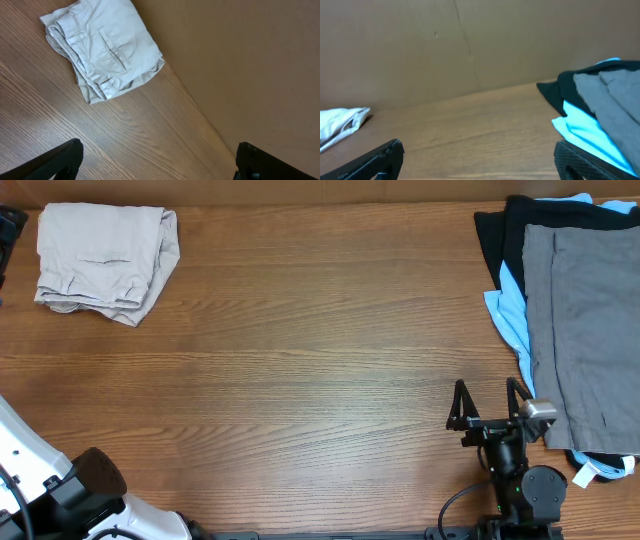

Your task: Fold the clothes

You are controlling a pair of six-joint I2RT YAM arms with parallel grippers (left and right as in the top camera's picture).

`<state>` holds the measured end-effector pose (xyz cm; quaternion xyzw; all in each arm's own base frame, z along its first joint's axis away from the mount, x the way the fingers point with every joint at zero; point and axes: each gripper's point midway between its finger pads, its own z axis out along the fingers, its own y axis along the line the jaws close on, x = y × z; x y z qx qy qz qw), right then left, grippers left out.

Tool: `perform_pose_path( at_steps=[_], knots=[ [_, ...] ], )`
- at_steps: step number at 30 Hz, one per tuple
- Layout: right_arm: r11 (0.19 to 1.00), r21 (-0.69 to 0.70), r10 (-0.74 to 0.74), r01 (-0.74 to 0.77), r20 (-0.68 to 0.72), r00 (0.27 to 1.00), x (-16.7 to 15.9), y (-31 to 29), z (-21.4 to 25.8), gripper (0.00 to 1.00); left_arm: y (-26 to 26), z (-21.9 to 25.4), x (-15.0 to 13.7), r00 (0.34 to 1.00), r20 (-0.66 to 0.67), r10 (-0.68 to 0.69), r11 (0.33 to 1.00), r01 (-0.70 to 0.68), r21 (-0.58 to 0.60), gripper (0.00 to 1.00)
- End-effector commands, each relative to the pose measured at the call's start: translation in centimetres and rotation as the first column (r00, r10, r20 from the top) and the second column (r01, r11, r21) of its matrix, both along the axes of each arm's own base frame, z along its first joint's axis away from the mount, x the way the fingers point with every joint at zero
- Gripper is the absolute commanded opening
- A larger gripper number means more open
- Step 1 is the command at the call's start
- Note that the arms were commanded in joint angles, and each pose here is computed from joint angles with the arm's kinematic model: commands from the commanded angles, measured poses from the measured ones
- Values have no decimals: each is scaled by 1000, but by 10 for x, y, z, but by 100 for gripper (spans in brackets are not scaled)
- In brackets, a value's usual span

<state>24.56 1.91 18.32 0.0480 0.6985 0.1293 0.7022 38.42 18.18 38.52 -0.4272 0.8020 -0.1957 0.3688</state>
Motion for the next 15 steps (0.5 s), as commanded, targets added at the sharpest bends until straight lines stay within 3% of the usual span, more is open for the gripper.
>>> perform_pose_path(
  at_steps=[1, 15],
  knots=[
    [1000, 4, -17, 17, 5, 1000, 0, -2, -2, 100, 0, 0, 1, 1000, 3, -20, 1000, 20, 17, 100],
    [1000, 4, -18, 18, -36, 999, 0, -3, -12, 100, 0, 0, 1, 1000, 3, -20, 1000, 20, 17, 100]
  ],
)
